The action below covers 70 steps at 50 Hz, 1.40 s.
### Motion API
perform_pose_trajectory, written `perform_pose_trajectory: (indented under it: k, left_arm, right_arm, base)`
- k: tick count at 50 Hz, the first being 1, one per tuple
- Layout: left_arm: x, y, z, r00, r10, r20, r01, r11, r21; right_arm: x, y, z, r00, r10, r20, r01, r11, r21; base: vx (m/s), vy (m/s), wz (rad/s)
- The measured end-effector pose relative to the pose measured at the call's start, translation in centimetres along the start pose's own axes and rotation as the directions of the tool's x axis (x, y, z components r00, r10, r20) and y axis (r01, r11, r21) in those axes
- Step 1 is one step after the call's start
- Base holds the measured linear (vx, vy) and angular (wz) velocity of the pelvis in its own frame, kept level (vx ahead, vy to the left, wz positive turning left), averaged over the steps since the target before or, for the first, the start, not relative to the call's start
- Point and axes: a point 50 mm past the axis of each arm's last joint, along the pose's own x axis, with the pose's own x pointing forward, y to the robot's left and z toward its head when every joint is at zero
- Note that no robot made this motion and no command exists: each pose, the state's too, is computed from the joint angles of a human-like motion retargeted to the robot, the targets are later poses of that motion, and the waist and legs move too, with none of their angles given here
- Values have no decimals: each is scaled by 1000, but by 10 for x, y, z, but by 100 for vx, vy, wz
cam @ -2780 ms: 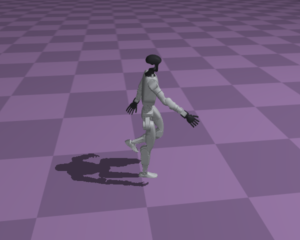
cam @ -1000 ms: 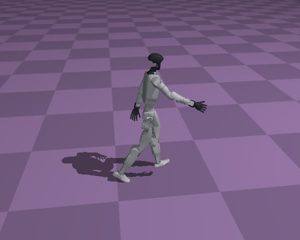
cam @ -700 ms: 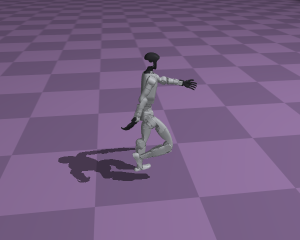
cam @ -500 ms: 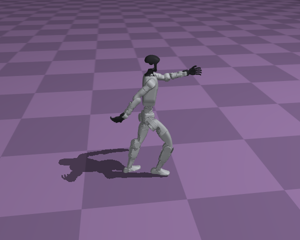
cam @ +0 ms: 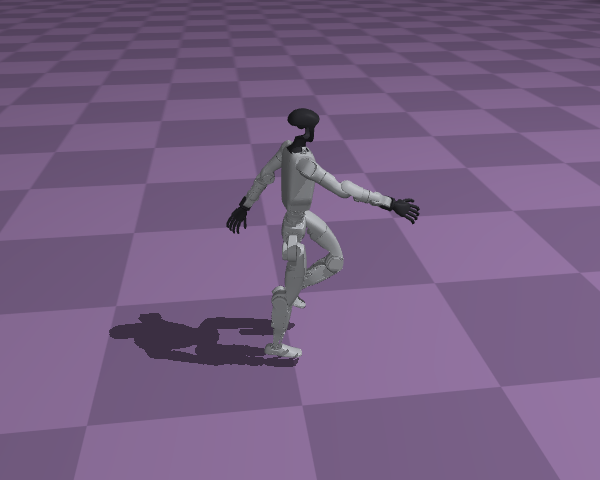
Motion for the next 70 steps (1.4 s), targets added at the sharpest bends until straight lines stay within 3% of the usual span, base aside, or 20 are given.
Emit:
perform_pose_trajectory:
  k: [4, 9, 14, 18, 21, 23, 28, 31, 33, 37, 41, 44, 48, 51, 54, 57, 60, 63, 66, 70]
  left_arm:
    - [-2, -7, -64, 992, -72, -106, 55, 985, -162]
    - [3, -25, -54, 987, -114, -111, 94, 981, -169]
    - [4, -39, 43, 983, -147, 113, 157, 983, -91]
    - [-36, -30, 173, 916, -85, 393, 83, 996, 23]
    - [-117, -24, 285, 744, 41, 667, -52, 999, -3]
    - [-193, -31, 348, 554, 73, 829, -47, 997, -57]
    - [-414, -71, 415, -17, -81, 997, 76, 994, 82]
    - [-529, -89, 398, -319, -194, 928, -35, 981, 192]
    - [-588, -91, 375, -471, -230, 852, -137, 973, 187]
    - [-659, -85, 332, -664, -226, 713, -210, 971, 112]
    - [-680, -72, 313, -747, -180, 640, -133, 984, 121]
    - [-661, -59, 325, -749, -134, 649, -23, 984, 177]
    - [-590, -43, 362, -650, -13, 760, 134, 982, 131]
    - [-474, -32, 396, -378, 33, 925, 169, 985, 34]
    - [-309, -21, 390, 121, 37, 992, 29, 999, -41]
    - [-158, -10, 317, 624, 57, 780, -181, 981, 74]
    - [-58, -9, 205, 902, 80, 424, -214, 937, 277]
    - [-8, -14, 89, 990, 49, 130, -93, 931, 352]
    - [5, -19, -8, 997, -46, -70, 64, 955, 291]
    - [-4, -20, -83, 958, -181, -225, 223, 958, 182]
  right_arm:
    - [-1, -51, 27, 992, -119, 35, 123, 987, -105]
    - [-3, -57, 23, 987, -155, 28, 156, 988, -16]
    - [-8, 1, -31, 997, -79, 5, 76, 978, 193]
    - [-50, 91, -134, 956, 188, -224, -118, 950, 290]
    - [-123, 162, -217, 773, 436, -461, -301, 892, 338]
    - [-191, 200, -261, 568, 580, -584, -459, 812, 360]
    - [-381, 244, -314, -88, 746, -660, -785, 356, 508]
    - [-478, 237, -316, -439, 703, -559, -740, 70, 669]
    - [-526, 223, -312, -596, 659, -459, -626, -24, 779]
    - [-581, 192, -308, -720, 610, -329, -422, -8, 907]
    - [-576, 179, -320, -679, 610, -409, -439, 110, 892]
    - [-534, 183, -336, -550, 606, -574, -590, 205, 781]
    - [-428, 196, -348, -250, 562, -788, -798, 342, 496]
    - [-332, 198, -336, 28, 519, -855, -817, 504, 279]
    - [-228, 187, -299, 334, 493, -803, -669, 725, 167]
    - [-124, 155, -230, 686, 386, -617, -375, 914, 154]
    - [-51, 108, -145, 903, 214, -373, -116, 956, 269]
    - [-15, 58, -62, 989, 45, -140, 11, 927, 375]
    - [-3, 13, 2, 995, -80, 53, 51, 911, 409]
    - [-4, -27, 47, 972, -143, 188, 53, 908, 416]
  base:
    - [60, 12, -17]
    - [71, 17, -72]
    - [76, 25, -46]
    - [65, 26, 98]
    - [55, 16, 203]
    - [54, 7, 259]
    - [51, -4, 246]
    - [48, -12, 169]
    - [48, -17, 110]
    - [49, -20, 51]
    - [51, -20, 2]
    - [56, -22, 3]
    - [61, -24, -49]
    - [58, -24, -150]
    - [52, -14, -71]
    - [53, -6, -28]
    - [57, -3, -78]
    - [53, 1, -59]
    - [53, 7, -15]
    - [56, 12, 22]
